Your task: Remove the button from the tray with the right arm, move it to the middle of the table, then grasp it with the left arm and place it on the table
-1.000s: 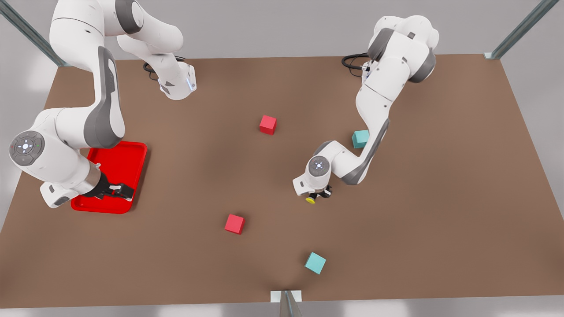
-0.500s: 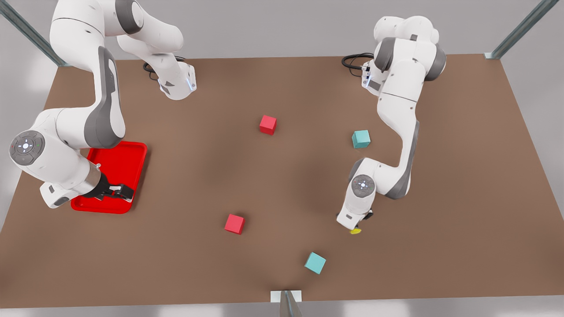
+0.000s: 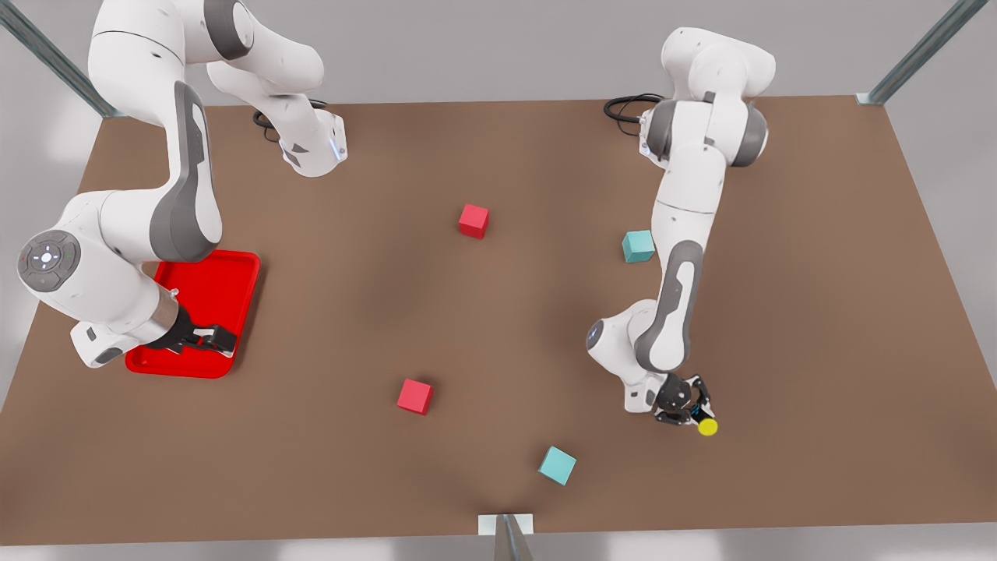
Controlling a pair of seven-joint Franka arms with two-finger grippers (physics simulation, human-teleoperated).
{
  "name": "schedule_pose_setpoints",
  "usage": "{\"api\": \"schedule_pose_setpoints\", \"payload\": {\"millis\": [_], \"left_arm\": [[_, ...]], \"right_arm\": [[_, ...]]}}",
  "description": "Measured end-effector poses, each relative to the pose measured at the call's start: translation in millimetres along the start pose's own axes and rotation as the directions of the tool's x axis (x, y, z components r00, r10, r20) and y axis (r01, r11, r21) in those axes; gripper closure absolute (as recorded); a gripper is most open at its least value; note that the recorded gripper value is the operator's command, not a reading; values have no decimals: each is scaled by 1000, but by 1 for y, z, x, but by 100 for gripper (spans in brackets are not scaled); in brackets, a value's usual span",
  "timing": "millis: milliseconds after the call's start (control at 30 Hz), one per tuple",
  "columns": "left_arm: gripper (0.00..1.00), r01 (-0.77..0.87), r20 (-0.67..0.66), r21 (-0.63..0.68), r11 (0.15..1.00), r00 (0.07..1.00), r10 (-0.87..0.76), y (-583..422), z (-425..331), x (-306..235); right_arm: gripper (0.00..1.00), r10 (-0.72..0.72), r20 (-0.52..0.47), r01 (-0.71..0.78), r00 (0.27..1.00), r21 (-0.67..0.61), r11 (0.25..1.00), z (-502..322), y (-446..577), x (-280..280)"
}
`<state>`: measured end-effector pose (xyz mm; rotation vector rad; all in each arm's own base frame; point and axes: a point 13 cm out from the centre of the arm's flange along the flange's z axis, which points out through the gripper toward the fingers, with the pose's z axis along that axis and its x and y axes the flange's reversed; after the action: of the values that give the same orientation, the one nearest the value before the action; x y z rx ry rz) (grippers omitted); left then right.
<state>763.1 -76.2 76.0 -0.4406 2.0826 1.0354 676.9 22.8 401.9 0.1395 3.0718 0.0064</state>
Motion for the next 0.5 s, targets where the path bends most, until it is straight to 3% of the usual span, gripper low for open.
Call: {"api": "schedule_pose_setpoints", "payload": {"millis": [167,300,500], "left_arm": [[62,188,154,-139,972,974,-166,21,26,8],[62,387,224,-136,912,909,-353,29,25,-13],[62,543,259,-111,832,825,-503,25,37,13]], "right_arm": [[0,1,-1,-1,1000,0,1000,0,-1,0],[0,1,-1,-1,1000,1,1000,0,-1,0],[0,1,-1,-1,1000,0,1000,1,-1,0]]}}
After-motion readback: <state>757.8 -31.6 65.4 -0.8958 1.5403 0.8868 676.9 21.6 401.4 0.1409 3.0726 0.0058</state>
